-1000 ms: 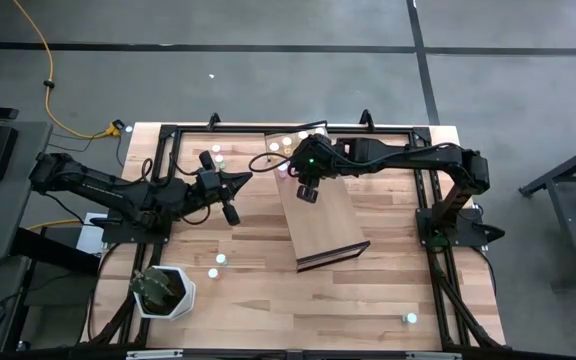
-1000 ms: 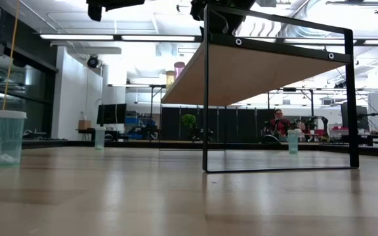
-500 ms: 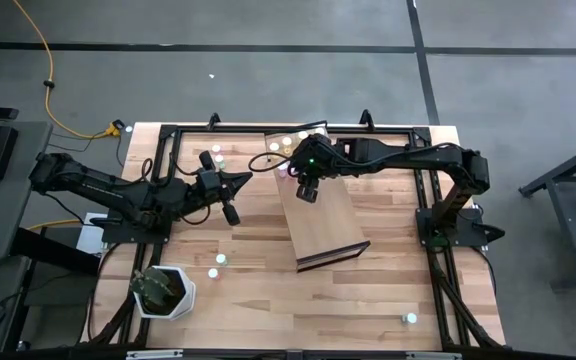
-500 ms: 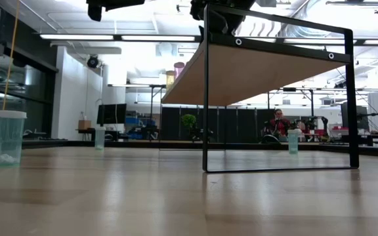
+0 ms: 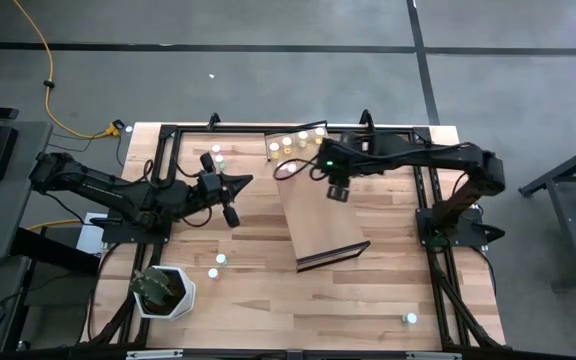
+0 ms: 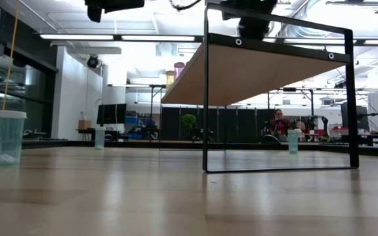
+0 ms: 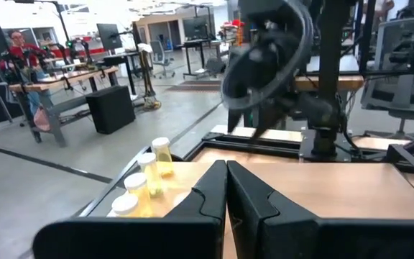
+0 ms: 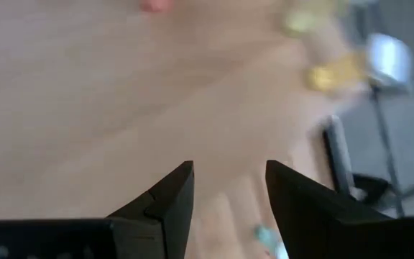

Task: Pick and place medicine bottles onto shelf by color
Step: Put the blue pill bottle on the shelf

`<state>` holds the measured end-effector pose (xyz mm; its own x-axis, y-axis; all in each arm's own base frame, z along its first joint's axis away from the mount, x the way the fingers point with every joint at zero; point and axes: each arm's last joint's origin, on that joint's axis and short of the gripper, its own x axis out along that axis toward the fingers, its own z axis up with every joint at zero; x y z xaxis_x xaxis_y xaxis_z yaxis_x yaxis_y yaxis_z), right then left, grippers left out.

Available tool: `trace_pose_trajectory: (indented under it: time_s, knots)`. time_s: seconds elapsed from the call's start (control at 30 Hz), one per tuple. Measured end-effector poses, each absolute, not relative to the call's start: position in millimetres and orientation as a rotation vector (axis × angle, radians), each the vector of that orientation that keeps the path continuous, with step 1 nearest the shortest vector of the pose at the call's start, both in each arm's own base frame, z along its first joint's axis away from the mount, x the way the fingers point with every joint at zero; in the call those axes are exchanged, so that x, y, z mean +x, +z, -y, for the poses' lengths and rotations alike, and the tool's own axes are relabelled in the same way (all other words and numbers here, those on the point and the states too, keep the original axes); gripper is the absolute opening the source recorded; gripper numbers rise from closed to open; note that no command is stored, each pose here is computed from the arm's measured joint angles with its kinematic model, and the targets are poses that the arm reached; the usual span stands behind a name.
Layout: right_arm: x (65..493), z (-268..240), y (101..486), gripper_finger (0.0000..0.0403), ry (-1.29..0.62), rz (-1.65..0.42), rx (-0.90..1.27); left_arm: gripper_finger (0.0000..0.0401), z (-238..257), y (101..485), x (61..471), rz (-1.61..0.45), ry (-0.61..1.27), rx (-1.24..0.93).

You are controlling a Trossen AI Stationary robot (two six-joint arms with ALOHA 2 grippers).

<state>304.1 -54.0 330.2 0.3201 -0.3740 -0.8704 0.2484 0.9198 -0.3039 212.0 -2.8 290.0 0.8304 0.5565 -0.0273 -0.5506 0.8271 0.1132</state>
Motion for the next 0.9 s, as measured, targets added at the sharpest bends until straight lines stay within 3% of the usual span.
trace_pose_trajectory:
  time_s: [0.13, 0.4, 0.67, 0.9]
  knots:
    - [260, 42, 331, 0.0165, -0.517, -1.066, -0.122, 0.0000, 3, 290, 212, -0.065, 0.588, 0.103]
    - [166, 25, 277, 0.0165, -0.598, -0.685, 0.077, 0.0000, -5, 290, 214, -0.049, 0.484, 0.080]
    - [147, 25, 252, 0.0165, -0.604, -0.318, 0.067, 0.0000, -36, 273, 239, -0.060, 0.366, 0.025]
    - [150, 26, 246, 0.0165, -0.625, -0.243, 0.085, 0.0000, -72, 238, 266, -0.083, 0.362, -0.053]
